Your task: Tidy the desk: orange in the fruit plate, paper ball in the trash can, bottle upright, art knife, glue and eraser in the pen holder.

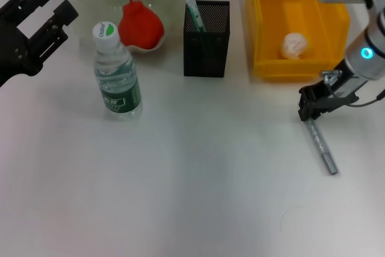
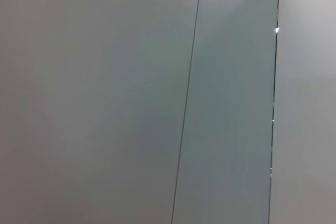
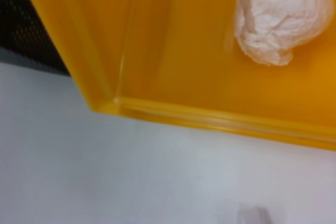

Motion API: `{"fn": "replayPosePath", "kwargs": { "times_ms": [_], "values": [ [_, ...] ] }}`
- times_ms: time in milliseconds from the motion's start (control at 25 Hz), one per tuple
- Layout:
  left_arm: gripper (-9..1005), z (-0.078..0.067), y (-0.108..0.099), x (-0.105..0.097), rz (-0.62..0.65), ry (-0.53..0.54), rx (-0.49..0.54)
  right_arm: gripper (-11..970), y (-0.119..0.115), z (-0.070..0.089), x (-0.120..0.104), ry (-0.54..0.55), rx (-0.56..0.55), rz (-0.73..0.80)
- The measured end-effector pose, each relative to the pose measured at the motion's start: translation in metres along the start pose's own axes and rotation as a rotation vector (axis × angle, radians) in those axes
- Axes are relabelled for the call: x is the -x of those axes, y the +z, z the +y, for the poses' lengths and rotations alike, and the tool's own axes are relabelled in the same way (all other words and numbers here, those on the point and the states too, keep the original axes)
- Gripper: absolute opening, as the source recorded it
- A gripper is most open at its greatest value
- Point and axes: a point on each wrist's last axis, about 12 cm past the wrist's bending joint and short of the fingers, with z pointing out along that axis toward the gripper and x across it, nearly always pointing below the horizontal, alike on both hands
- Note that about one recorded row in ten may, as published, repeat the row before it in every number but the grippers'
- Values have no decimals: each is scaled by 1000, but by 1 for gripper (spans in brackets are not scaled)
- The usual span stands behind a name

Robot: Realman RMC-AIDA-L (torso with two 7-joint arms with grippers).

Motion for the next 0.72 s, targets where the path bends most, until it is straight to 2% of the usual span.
{"fn": "replayPosePath", "kwargs": {
  "times_ms": [80, 440, 480, 520, 560, 640, 680, 720],
  "values": [
    [602, -1, -1, 0, -6, -1, -7, 135, -8, -9, -3, 31, 63, -26],
    [603, -2, -2, 1, -13, -3, -12, 134, -29, -24, -11, 70, 145, -68],
    [603, -2, -2, 1, -14, -4, -12, 134, -40, -28, -13, 77, 206, -107],
    [603, -2, -2, 1, -14, -6, -12, 134, -40, -28, -13, 77, 206, -107],
    [603, -2, -2, 2, -14, -7, -12, 135, -45, -30, -15, 82, 252, -130],
    [603, -2, -2, 2, -15, -10, -11, 135, -55, -37, -19, 93, 363, -184],
    [603, -2, -2, 2, -16, -10, -11, 135, -62, -46, -25, 101, 523, -262],
    [603, -2, -2, 2, -16, -11, -11, 135, -62, -46, -25, 101, 523, -262]
  ]
}}
